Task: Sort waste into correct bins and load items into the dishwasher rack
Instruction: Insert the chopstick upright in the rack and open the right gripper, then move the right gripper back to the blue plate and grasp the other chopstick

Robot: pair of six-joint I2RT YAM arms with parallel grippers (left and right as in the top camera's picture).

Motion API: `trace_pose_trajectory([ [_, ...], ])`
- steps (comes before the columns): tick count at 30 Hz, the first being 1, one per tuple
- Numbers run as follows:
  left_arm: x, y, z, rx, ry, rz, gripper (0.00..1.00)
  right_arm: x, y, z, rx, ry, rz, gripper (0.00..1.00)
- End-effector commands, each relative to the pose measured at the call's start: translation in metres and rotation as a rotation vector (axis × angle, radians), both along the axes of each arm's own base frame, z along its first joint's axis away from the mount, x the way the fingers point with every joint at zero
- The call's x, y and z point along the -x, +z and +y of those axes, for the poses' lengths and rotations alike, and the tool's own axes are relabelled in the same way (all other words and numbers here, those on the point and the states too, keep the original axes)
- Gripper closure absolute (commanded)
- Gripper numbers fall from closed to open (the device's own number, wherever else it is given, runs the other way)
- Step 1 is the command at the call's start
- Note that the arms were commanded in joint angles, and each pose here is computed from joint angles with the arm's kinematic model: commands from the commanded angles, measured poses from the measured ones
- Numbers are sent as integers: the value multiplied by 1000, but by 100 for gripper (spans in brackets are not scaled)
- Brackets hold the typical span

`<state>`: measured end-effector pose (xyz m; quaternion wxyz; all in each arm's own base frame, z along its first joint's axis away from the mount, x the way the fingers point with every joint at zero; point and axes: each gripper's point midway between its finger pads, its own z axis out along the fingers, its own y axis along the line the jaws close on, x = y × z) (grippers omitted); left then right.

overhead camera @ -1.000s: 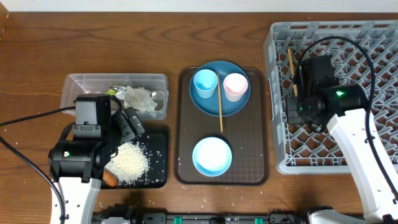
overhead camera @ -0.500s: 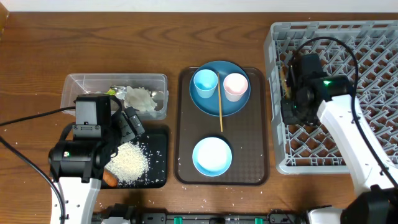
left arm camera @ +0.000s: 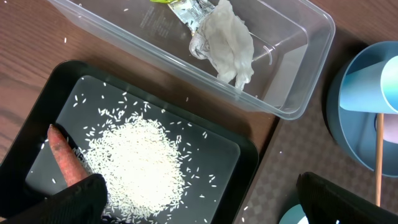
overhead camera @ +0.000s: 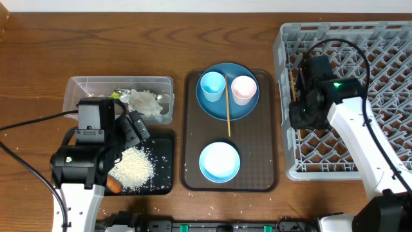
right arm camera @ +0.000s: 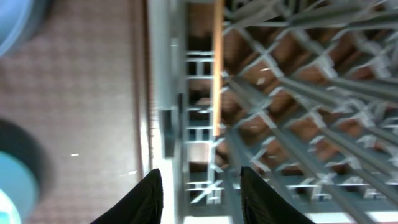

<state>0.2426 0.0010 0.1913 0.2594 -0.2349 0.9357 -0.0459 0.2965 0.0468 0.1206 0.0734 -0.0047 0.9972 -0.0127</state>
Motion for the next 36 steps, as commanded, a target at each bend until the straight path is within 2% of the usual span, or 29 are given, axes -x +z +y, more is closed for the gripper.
trace_pose_trajectory([
  [1, -1, 4, 0, 1, -5, -8, 0, 7, -1, 31, -188, -18, 43, 60],
  [4, -1, 4, 0, 1, -5, -8, 0, 12, 6, 60, -362, 8, 74, 58],
  [6, -1, 4, 0, 1, -5, -8, 0, 14, 13, 77, -467, 6, 92, 62],
  [9, -1, 4, 0, 1, -5, -8, 0, 15, 17, 89, -525, -32, 107, 63],
  [10, -1, 4, 0, 1, -5, -8, 0, 14, 17, 94, -530, -56, 108, 59],
  [11, -1, 4, 0, 1, -5, -8, 0, 13, 18, 97, -535, -71, 108, 48],
  [12, -1, 4, 0, 1, -5, -8, 0, 12, 18, 101, -540, -86, 108, 26],
  [13, -1, 4, 0, 1, -5, -8, 0, 11, 19, 106, -545, -93, 105, 1],
  [20, -1, 4, 0, 1, -5, -8, 0, 7, 25, 149, -574, 25, 32, 1],
  [22, -1, 4, 0, 1, -5, -8, 0, 4, 24, 156, -533, 34, -5, 16],
  [26, -1, 4, 0, 1, -5, -8, 0, -2, 14, 146, -372, -98, -77, 52],
  [27, -1, 4, 0, 1, -5, -8, 0, -3, 13, 145, -342, -130, -95, 57],
  [30, -1, 4, 0, 1, -5, -8, 0, -4, 12, 149, -294, -176, -142, 58],
  [36, -1, 4, 0, 1, -5, -8, 0, -5, 3, 175, -246, -107, -204, 57],
])
